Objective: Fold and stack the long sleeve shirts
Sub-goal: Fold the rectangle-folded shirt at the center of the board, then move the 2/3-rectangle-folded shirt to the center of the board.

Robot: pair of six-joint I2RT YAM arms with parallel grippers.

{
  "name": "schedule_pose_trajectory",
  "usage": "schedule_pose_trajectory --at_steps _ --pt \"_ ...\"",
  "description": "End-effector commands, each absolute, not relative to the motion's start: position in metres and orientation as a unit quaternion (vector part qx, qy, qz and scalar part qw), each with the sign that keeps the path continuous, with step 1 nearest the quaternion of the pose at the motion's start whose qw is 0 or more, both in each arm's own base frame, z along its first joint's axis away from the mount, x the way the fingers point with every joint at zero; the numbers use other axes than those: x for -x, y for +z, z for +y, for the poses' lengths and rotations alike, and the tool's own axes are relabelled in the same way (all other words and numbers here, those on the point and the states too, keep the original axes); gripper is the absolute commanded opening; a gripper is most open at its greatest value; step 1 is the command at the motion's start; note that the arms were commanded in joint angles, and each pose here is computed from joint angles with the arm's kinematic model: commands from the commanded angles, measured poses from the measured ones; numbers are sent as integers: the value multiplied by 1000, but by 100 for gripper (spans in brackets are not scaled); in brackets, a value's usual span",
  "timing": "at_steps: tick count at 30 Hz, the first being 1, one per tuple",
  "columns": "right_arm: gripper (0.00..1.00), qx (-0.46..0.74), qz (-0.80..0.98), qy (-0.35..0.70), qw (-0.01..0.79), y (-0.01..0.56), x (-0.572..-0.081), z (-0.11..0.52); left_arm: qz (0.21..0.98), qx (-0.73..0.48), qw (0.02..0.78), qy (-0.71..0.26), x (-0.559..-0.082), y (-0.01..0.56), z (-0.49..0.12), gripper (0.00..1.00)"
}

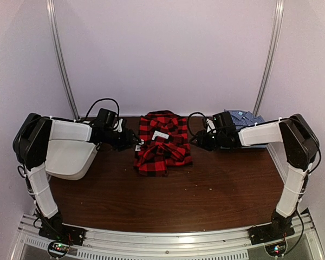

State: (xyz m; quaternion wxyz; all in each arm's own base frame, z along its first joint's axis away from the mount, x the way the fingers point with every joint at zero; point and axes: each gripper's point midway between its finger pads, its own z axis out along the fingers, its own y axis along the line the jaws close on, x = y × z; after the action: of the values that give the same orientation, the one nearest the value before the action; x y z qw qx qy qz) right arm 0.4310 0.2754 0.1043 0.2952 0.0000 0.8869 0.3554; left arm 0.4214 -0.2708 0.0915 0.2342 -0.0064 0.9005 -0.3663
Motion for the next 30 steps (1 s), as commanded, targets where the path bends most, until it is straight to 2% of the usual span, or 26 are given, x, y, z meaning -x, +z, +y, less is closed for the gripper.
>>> schedule_pose_trajectory --at_steps 1,11,25,30 --pt "42 22 898 335 285 89 -411 266 907 -9 237 -348 -407 89 -256 55" --pt "35 65 902 339 258 69 -395 286 912 -29 182 -366 -364 52 -260 45" --pt "34 85 906 342 234 44 -379 299 911 -45 161 -377 -358 28 -282 35" --pt "30 86 907 342 230 40 -376 301 911 -43 158 -378 -356 27 -284 26"
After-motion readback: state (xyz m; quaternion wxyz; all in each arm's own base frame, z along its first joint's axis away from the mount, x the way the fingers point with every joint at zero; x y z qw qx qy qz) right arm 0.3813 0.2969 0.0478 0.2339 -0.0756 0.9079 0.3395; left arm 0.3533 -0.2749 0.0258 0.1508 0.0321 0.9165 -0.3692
